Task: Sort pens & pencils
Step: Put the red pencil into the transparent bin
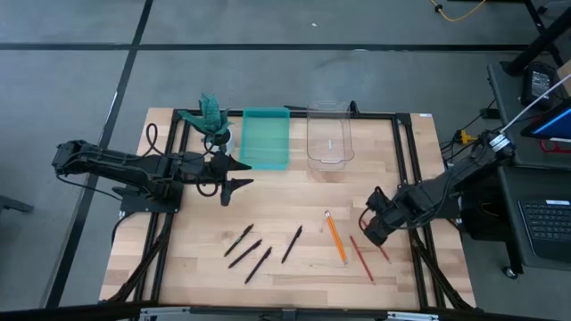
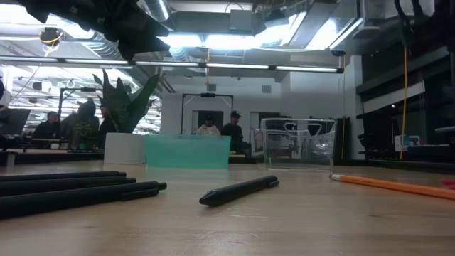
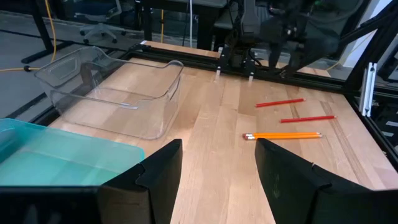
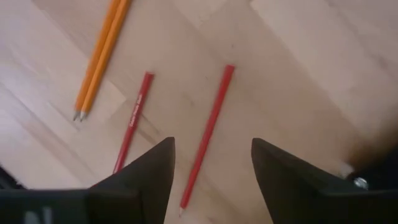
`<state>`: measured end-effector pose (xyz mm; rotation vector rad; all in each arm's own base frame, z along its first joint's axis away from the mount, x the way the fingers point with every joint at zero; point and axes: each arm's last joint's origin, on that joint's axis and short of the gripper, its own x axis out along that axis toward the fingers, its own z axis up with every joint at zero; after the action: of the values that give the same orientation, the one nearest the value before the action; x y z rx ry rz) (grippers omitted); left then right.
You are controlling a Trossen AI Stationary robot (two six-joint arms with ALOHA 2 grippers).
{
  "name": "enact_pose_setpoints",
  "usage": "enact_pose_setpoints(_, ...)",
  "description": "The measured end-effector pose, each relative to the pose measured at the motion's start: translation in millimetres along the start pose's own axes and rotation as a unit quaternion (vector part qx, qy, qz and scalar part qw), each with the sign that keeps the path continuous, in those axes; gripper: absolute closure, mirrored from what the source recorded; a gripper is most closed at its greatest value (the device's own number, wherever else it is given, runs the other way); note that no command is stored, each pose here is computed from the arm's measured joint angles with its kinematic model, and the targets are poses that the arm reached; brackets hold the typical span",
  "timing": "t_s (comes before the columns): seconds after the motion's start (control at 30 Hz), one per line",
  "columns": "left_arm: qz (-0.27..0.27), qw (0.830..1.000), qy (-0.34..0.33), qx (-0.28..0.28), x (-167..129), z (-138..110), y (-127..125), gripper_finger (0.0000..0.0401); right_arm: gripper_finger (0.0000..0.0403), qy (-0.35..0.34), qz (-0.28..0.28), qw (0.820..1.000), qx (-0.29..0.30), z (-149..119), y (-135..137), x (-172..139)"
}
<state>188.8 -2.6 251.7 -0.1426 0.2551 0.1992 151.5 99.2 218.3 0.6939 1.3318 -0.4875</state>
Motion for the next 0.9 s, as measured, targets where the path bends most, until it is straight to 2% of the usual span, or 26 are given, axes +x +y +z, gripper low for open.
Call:
enact_pose_setpoints(0.2, 0.006, 1.000, -0.002, 0.000, 0.0, 0.3, 0.3, 0.0203, 0.0189, -0.001, 0.007, 1.000, 0.002, -2.8, -7.3, 24.8)
enact_pose_setpoints(0.4, 0.046, 0.999, -0.011, -0.001, -0.2, 0.9, 2.5, 0.0203, 0.0189, 0.002, -0.012, 0.999, 0.031, -5.6, -16.8, 39.4)
enact_pose_setpoints(0.63, 0.055, 0.998, -0.012, 0.000, -0.3, 1.0, 3.1, 0.0203, 0.0189, 0.000, 0.000, 1.000, 0.030, -4.2, -6.4, 56.5)
enact_pose_setpoints(0.9, 0.055, 0.998, -0.011, 0.000, -0.3, 0.7, 3.1, 0.0203, 0.0189, 0.030, -0.058, 0.997, 0.034, -2.1, 1.2, 82.5)
